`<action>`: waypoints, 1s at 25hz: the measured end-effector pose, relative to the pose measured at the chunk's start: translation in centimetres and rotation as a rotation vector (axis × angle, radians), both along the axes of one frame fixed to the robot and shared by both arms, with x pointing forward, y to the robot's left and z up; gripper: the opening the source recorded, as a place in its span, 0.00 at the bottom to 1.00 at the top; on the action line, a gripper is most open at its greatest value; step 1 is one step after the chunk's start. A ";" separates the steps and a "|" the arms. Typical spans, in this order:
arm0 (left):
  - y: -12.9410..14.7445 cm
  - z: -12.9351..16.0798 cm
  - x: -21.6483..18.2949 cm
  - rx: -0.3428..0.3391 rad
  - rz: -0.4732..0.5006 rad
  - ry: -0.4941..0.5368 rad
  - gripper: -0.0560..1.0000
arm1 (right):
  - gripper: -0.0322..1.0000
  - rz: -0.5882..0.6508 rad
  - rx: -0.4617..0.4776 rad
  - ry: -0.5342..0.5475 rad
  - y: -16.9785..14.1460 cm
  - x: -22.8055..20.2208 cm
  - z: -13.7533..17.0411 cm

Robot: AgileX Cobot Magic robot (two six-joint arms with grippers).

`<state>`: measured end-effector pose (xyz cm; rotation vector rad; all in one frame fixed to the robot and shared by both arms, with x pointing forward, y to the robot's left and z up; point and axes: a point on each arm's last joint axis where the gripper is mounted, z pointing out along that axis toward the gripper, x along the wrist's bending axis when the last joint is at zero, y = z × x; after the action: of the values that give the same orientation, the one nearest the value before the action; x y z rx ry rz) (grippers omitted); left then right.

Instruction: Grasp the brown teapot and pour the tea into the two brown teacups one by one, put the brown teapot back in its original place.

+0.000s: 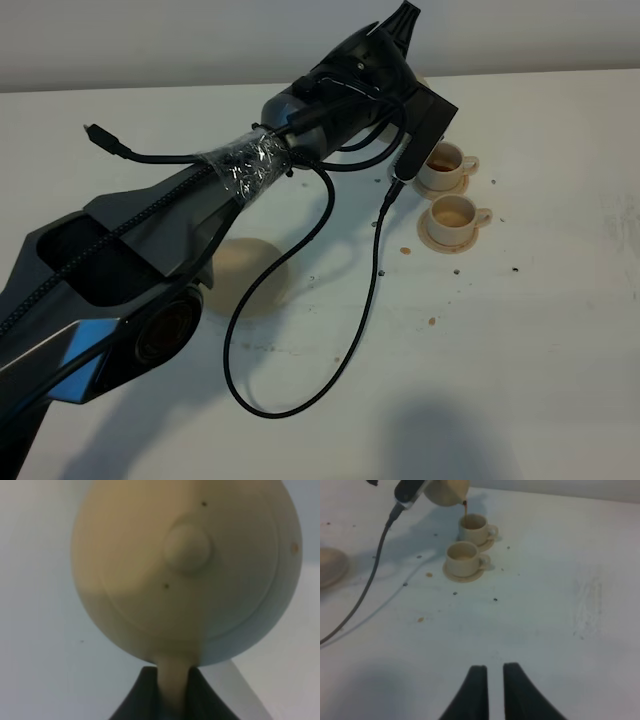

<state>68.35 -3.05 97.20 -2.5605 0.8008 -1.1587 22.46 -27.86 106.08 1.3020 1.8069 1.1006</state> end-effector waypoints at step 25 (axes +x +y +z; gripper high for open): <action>-0.7 0.4 -0.7 0.078 -0.003 -0.055 0.13 | 0.11 0.000 0.000 0.000 0.0 0.0 0.0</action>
<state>67.62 -3.79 97.58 -2.4545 0.8212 -1.1704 22.46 -27.86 106.08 1.3020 1.8069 1.1006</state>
